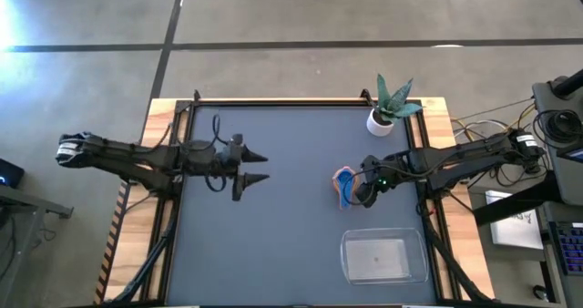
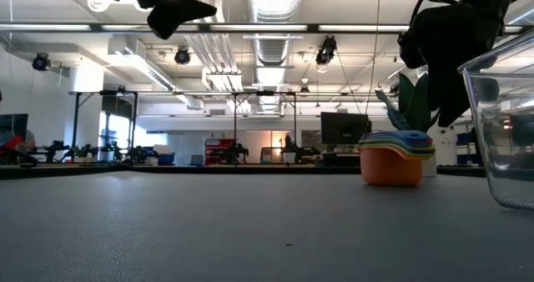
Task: Nest measuring cups in basket
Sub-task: Put the stacked measuring cups into the bin
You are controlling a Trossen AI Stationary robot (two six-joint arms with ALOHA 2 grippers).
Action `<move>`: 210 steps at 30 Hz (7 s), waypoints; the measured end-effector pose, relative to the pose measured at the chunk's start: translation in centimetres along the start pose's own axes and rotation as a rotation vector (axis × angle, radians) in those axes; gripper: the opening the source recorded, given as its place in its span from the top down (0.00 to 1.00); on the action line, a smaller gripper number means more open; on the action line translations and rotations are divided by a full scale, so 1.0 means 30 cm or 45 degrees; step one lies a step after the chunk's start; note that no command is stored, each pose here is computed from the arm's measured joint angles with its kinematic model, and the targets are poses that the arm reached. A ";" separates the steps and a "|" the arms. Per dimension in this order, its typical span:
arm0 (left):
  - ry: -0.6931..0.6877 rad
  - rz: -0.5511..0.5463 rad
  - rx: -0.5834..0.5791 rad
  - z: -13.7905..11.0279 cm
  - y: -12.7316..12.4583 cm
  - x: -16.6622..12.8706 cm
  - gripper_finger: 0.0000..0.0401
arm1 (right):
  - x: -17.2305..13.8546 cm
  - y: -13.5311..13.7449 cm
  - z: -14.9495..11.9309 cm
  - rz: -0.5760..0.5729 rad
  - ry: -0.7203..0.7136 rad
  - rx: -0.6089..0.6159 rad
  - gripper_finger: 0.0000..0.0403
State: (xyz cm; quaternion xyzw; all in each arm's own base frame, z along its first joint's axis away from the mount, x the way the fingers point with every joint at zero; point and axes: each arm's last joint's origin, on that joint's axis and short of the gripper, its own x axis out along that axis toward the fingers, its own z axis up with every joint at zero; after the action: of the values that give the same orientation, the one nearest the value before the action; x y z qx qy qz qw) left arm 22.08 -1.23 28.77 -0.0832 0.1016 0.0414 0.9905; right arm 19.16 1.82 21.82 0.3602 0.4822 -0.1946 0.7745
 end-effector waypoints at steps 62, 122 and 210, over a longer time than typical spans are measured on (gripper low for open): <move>0.111 -0.096 -0.021 -0.192 0.006 0.224 0.42 | 0.102 0.338 0.113 -0.305 0.148 0.030 0.28; 0.162 -0.088 -0.029 -0.204 0.009 0.222 0.42 | 0.291 0.250 0.199 -0.601 0.160 0.424 0.10; 0.200 -0.079 -0.035 -0.214 0.010 0.221 0.42 | 0.247 0.212 -0.028 -0.437 0.032 -0.107 0.74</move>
State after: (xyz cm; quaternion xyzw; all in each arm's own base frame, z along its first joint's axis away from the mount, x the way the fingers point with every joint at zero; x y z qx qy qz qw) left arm 27.26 -1.62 21.14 -0.1029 0.1758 0.0055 0.9790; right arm 26.19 7.03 17.37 0.2423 0.5540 -0.2992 0.7381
